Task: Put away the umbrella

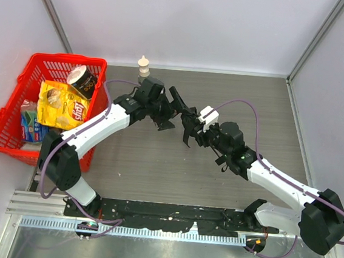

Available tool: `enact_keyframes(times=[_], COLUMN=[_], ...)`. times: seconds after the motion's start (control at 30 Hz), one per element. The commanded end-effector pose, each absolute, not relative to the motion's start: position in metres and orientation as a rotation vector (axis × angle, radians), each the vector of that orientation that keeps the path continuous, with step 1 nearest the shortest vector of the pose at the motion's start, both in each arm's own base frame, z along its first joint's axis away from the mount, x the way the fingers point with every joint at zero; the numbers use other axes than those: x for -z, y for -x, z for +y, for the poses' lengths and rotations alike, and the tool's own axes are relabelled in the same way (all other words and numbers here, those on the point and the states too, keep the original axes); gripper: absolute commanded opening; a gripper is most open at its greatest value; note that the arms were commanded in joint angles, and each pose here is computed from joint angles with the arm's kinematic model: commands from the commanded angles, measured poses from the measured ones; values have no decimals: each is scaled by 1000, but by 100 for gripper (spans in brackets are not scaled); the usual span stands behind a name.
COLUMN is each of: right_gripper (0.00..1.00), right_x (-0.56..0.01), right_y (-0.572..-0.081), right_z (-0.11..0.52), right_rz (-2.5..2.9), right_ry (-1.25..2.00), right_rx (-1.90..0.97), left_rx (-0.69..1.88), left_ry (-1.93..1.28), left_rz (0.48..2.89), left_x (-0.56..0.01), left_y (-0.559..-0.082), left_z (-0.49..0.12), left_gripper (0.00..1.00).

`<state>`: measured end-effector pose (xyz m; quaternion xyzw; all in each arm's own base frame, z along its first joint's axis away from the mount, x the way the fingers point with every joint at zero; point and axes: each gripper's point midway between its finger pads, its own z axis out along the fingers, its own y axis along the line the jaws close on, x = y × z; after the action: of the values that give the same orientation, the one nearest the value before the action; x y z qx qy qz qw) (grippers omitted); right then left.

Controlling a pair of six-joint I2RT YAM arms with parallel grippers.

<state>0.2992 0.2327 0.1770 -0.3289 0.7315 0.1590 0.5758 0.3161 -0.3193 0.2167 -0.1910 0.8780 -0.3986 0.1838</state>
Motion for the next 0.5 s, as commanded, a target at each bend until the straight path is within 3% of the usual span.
enact_keyframes(times=[0.0, 0.33, 0.47], right_gripper=[1, 1, 1], right_x=[-235, -235, -237], right_y=[-312, -312, -312], right_z=[239, 240, 241], right_rz=[1552, 1554, 1552], right_ry=[725, 738, 741], right_rx=[-364, -363, -365], left_rx=[1108, 1168, 1108], left_ry=[619, 647, 687], left_rz=[2486, 2387, 2462], left_x=[-228, -250, -239], left_y=[-313, -322, -321], left_z=[-325, -345, -347], left_gripper=[100, 100, 100])
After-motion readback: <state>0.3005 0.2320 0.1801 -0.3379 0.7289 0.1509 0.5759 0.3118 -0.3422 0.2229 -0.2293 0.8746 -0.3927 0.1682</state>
